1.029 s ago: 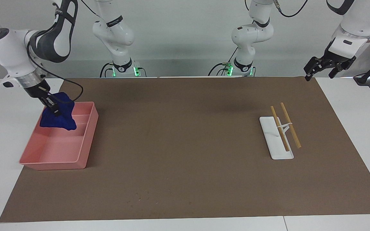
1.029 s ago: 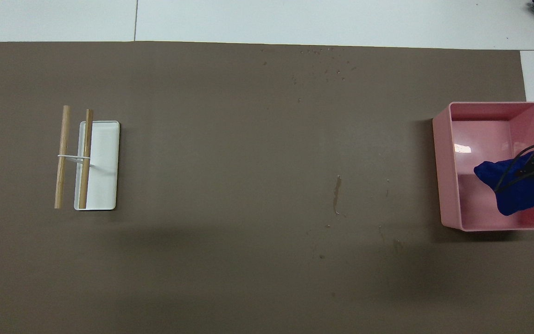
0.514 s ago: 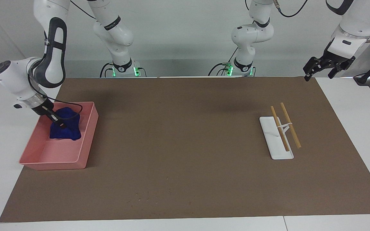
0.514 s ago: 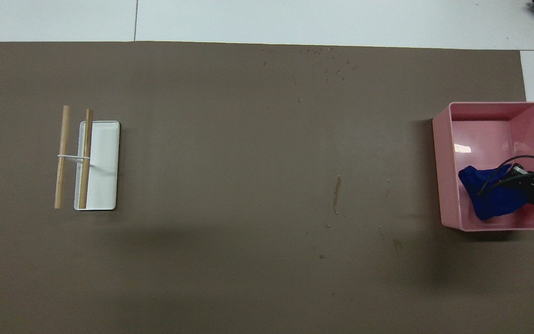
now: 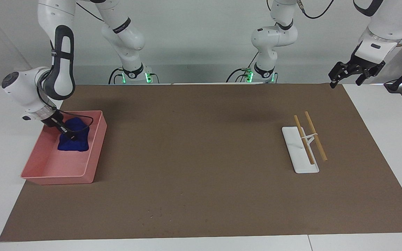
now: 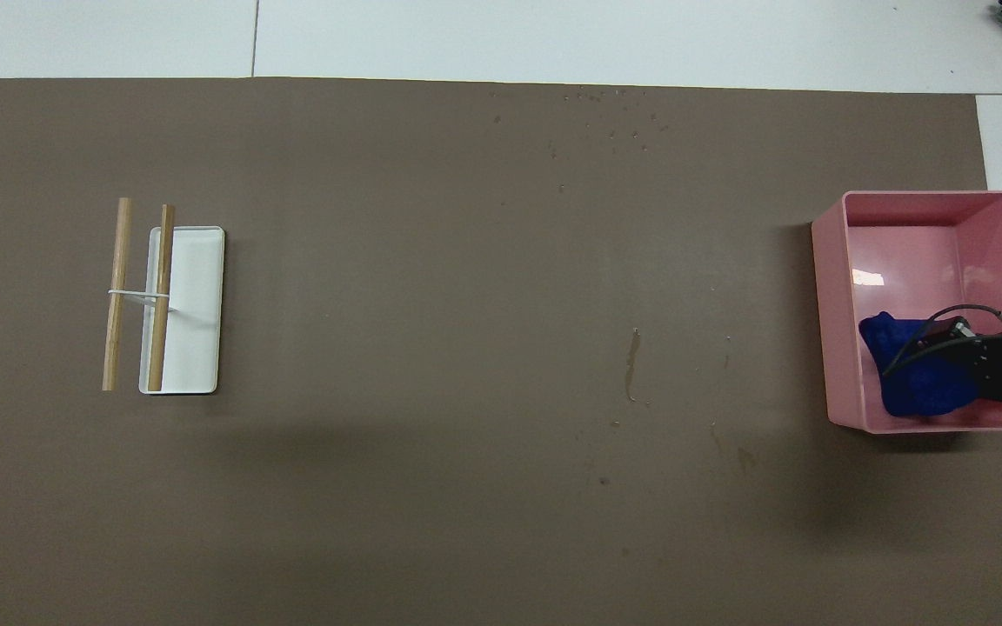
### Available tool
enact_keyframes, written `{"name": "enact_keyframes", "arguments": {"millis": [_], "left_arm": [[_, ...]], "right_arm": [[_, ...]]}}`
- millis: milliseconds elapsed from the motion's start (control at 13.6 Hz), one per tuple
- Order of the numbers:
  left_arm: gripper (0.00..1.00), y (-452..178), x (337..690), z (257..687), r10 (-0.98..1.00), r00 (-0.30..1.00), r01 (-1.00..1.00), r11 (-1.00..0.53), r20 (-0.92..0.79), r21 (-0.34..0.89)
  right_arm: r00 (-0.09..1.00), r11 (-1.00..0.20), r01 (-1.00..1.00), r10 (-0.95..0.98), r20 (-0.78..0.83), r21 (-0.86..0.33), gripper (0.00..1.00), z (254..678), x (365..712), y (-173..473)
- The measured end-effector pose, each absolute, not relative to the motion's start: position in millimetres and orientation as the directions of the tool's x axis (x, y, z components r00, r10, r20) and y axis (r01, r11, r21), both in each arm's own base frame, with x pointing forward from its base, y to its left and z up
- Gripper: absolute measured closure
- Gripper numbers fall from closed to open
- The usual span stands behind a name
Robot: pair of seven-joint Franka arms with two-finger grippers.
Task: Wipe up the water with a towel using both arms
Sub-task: 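Open the right gripper to release the cloth in the bin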
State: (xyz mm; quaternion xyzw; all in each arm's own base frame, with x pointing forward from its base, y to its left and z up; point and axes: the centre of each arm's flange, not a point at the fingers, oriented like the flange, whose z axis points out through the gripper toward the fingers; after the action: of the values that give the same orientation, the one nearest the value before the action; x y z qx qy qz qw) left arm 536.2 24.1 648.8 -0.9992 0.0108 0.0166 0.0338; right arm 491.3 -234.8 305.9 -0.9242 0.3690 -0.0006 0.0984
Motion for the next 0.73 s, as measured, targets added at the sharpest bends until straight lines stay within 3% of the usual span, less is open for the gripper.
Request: {"name": "enact_keyframes", "arguments": {"millis": [220, 514, 735], "left_arm": [[0.00, 14.8, 536.5, 648.6, -0.038, 0.999, -0.040, -0.997, -0.035, -0.067], [0.00, 17.0, 536.4, 648.5, -0.034, 0.999, -0.036, -0.997, -0.035, -0.066], [0.00, 16.2, 536.3, 648.5, -0.035, 0.999, -0.037, -0.997, -0.036, -0.066]], "right_arm": [[0.741, -0.720, -0.667, -0.668, -0.071, -0.191, 0.01, 332.8, 496.4, -231.2], [0.785, -0.766, -0.608, -0.620, -0.009, -0.211, 0.00, 410.1, 504.9, -209.7], [0.877, -0.871, -0.471, -0.480, 0.036, -0.139, 0.00, 453.4, 509.6, -152.0]]}}
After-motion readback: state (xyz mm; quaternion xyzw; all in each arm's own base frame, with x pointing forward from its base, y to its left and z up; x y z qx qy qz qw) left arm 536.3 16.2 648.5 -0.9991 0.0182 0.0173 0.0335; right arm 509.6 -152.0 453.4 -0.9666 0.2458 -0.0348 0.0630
